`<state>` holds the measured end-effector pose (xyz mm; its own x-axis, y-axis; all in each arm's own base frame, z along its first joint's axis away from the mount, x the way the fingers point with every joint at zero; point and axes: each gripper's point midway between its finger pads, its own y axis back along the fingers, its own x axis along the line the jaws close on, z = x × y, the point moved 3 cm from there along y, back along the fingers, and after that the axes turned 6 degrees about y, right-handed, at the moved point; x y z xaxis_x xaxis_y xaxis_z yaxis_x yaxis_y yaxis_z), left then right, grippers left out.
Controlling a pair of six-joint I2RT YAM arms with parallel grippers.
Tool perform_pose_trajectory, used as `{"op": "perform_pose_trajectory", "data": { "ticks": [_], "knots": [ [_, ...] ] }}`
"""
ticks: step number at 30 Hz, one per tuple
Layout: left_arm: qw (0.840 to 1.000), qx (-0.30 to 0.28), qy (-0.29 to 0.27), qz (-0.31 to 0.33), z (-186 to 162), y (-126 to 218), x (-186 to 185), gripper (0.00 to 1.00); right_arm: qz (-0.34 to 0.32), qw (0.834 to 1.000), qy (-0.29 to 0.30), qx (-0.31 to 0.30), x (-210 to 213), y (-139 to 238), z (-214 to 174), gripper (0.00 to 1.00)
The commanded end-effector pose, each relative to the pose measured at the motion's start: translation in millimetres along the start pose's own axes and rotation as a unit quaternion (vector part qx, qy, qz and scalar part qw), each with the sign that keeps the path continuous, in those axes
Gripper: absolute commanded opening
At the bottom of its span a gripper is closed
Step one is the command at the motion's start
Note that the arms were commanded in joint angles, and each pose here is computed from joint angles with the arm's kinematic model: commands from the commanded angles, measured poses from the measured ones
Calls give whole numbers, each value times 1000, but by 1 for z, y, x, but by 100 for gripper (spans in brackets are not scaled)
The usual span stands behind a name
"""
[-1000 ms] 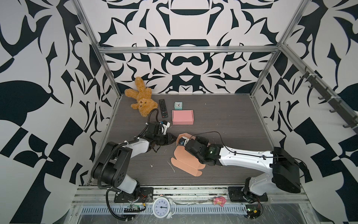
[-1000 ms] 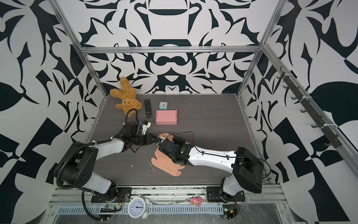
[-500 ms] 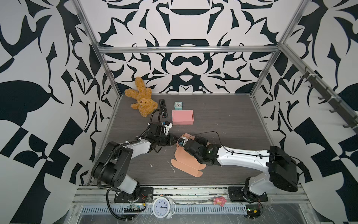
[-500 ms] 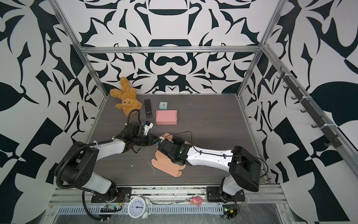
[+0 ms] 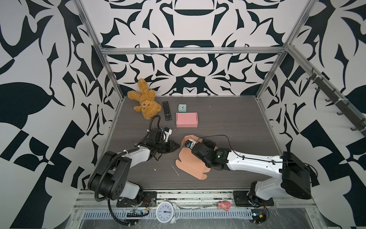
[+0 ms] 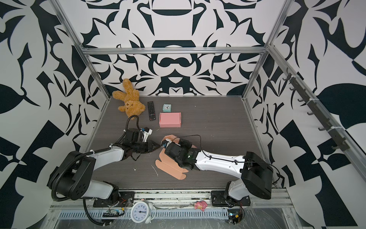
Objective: Fold the paper box
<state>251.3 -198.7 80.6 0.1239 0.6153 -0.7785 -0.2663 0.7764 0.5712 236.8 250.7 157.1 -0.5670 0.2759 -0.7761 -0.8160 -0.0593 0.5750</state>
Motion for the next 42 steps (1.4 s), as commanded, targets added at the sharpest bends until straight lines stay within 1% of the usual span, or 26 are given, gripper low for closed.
{"op": "perform_pose_trajectory", "data": {
  "ticks": [1,6,11,13,18,21,27,42],
  "knots": [
    [1000,12,1,1,-15,0,1,21,-18,999,-32,-7,-10,5,1,0],
    [1000,30,-4,6,-31,-8,1,18,-19,999,-34,-8,-11,5,1,0],
    [999,32,-2,16,-34,-14,6,17,-19,999,-36,-6,-12,6,0,0],
    [999,33,-7,20,-33,-17,5,17,-19,999,-40,-9,-14,8,0,0],
    [999,22,3,49,-31,-20,17,15,-10,998,-56,-30,-16,16,-1,0],
    [998,13,10,62,-28,-22,22,14,-10,998,-53,-28,-15,16,-3,0],
    [998,6,11,56,-20,-26,18,15,-6,999,-41,-17,-8,10,-6,0],
    [999,-4,-12,51,-18,-9,5,18,-11,999,-31,-8,-6,6,-7,0]
  ]
}}
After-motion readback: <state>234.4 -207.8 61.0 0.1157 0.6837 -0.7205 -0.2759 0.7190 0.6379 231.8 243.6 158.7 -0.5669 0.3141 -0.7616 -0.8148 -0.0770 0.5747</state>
